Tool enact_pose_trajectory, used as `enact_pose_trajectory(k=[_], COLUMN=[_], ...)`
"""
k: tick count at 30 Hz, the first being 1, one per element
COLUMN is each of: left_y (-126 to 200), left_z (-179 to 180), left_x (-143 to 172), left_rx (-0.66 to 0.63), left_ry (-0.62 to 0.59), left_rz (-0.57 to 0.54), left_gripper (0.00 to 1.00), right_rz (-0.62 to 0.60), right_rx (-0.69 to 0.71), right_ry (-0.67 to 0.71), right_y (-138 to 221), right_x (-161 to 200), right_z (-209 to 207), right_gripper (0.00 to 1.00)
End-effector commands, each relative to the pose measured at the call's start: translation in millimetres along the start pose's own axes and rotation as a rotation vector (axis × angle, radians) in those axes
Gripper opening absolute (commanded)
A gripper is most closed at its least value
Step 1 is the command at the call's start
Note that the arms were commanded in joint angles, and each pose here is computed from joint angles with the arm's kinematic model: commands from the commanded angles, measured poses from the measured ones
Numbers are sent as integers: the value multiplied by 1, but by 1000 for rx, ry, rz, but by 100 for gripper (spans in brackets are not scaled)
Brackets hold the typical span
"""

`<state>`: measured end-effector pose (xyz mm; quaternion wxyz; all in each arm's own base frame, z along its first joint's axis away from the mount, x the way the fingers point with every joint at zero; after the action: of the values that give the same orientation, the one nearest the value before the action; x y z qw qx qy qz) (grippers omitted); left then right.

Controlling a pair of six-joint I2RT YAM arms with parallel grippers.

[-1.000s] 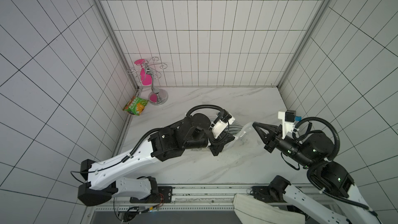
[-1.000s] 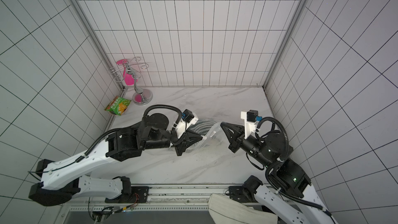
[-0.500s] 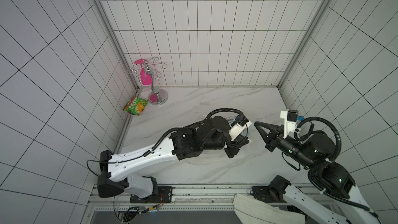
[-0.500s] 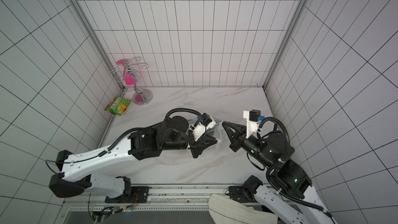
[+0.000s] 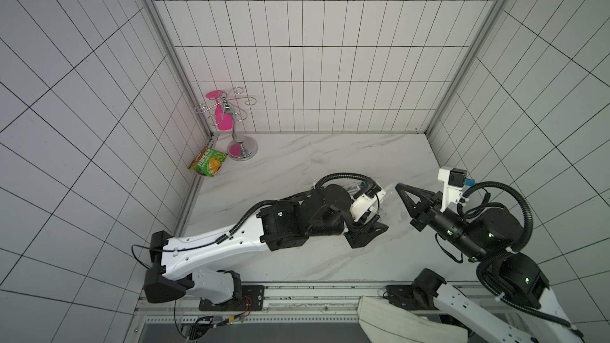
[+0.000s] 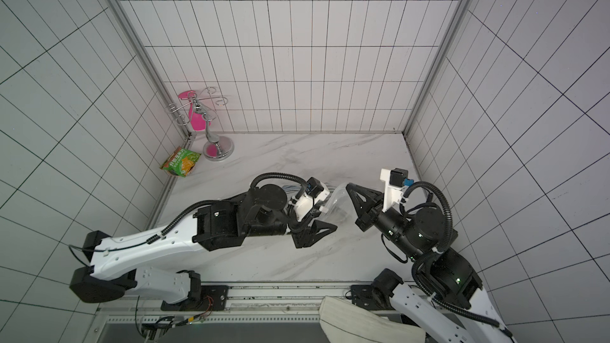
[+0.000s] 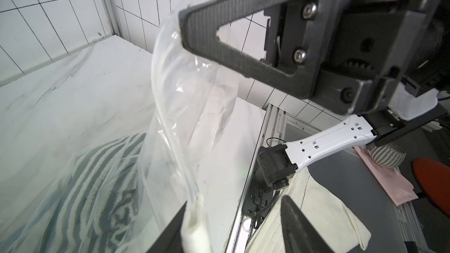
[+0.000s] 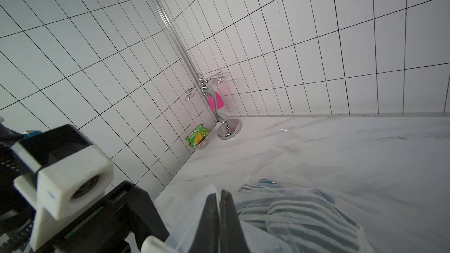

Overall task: Place the folded towel into the vacuum bag
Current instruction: Close the vacuum bag at the center of the board.

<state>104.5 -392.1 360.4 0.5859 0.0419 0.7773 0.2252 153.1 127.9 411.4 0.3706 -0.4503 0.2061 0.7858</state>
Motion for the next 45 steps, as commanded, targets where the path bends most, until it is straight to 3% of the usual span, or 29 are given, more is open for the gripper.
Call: enact_pose_trajectory(k=[1, 3, 8, 12, 16, 21, 26, 31, 38, 45], left_y=[5, 5, 19, 48, 70, 96, 95, 90, 87, 81], left_z=[11, 17, 42, 57, 77, 78, 69, 70, 71, 69], left_x=[24, 24, 41, 45, 27, 20, 16, 15, 15, 16], left_rx=[-63, -102, -246, -315, -273, -86, 31, 44, 42, 55], left_ry=[-31, -71, -158, -296, -334, -473, -496, -450, -417, -402], left_rz=[85, 97, 122, 91, 64, 66, 76, 87, 100, 118], left_gripper=[57, 54, 24, 0, 0, 0, 0, 0, 0, 0], right_rz=[-130, -120, -126, -52, 134, 330, 453, 518, 449, 474], right_rx=[-102, -108, -100, -113, -156, -175, -271, -355, -342, -283], right_ry=[-22, -30, -11, 29, 126, 195, 178, 111, 79, 125], right_y=[14, 12, 19, 20, 16, 19, 18, 14, 4, -24], right_x=[-42, -40, -44, -34, 1, 44, 57, 60, 39, 48], right_z=[28, 29, 30, 32, 34, 25, 40, 56, 63, 55], right_gripper=[0, 0, 0, 0, 0, 0, 37, 58, 57, 40])
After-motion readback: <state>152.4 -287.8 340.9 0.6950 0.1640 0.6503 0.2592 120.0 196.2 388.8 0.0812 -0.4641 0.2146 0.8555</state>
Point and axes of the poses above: each gripper's point midway between its finger pads, its own y axis back along the fingers, its own z axis along the line the jaws close on, x = y × z, the point moved 2 cm from there along y, back along the fingers, and after that the axes turned 4 degrees about -y, right-handed, at the moved point
